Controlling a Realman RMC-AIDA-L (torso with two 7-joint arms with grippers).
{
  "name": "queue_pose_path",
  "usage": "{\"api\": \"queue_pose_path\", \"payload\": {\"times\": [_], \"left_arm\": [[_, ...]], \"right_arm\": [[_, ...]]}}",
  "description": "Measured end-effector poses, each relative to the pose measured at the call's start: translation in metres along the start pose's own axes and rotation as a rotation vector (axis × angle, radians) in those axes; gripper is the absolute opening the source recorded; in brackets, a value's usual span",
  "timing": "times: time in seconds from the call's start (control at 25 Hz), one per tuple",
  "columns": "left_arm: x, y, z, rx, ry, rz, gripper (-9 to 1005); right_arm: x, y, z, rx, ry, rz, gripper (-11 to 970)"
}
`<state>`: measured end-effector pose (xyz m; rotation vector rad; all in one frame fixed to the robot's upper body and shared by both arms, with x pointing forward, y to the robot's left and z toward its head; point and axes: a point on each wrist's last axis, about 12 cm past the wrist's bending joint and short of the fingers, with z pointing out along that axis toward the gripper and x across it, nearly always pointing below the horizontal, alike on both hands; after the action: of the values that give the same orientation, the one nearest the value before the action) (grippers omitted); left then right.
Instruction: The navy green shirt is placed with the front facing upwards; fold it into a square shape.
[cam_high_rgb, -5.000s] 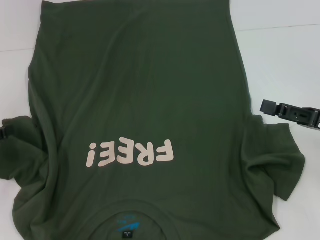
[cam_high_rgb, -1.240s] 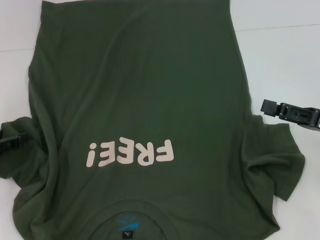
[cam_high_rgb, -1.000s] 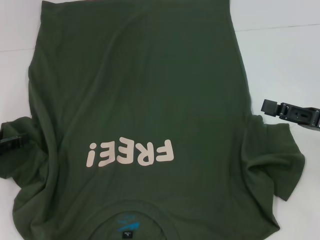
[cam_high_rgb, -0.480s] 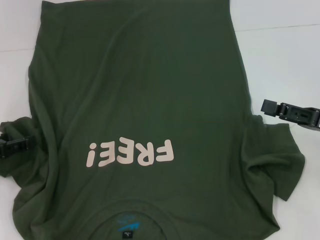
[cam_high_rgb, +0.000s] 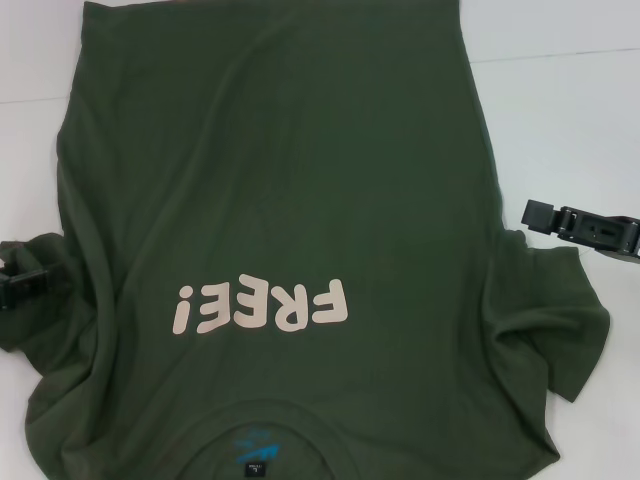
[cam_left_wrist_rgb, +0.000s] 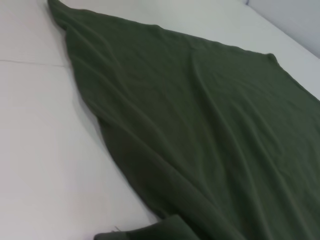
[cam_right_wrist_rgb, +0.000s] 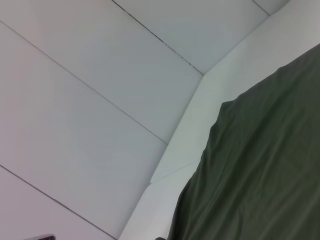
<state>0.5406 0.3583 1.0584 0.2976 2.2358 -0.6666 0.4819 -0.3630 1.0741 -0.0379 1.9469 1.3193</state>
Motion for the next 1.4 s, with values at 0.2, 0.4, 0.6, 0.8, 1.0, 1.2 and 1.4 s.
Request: {"api": "queue_pose_path", "payload": {"times": [0.2,0.4,0.6,0.8,1.0,1.2,1.4], "left_arm": [[0.000,0.000,0.001,-0.003,0.006,-0.002,654],[-0.001,-0.001,0.002,-0.002,0.011,-0.003,499],[-0.001,0.000,0.002,-0.003,0.011,-0.003,296],[-0.002,0.000,0.001,-0.003,0.011,-0.003,99],[-0.002,-0.001,0.001,0.003,0.012,0.000,33],[-0.009,-0.003,-0.004,0.028,-0.006,0.008,33],[-0.018,-0.011,-0.014,0.088,-0.040,0.006,34]], "right_arm": [[0.001,0.000,0.000,0.000,0.000,0.001,826],[0.002,0.000,0.000,0.001,-0.001,0.001,826],[0.002,0.000,0.000,0.002,-0.002,0.002,826],[0.002,-0.001,0.000,0.004,-0.002,0.001,826],[0.002,-0.001,0.000,0.005,-0.003,0.000,826],[0.002,-0.001,0.001,0.005,-0.006,-0.001,826],[0.002,-0.001,0.001,0.005,-0.014,-0.002,826]]}}
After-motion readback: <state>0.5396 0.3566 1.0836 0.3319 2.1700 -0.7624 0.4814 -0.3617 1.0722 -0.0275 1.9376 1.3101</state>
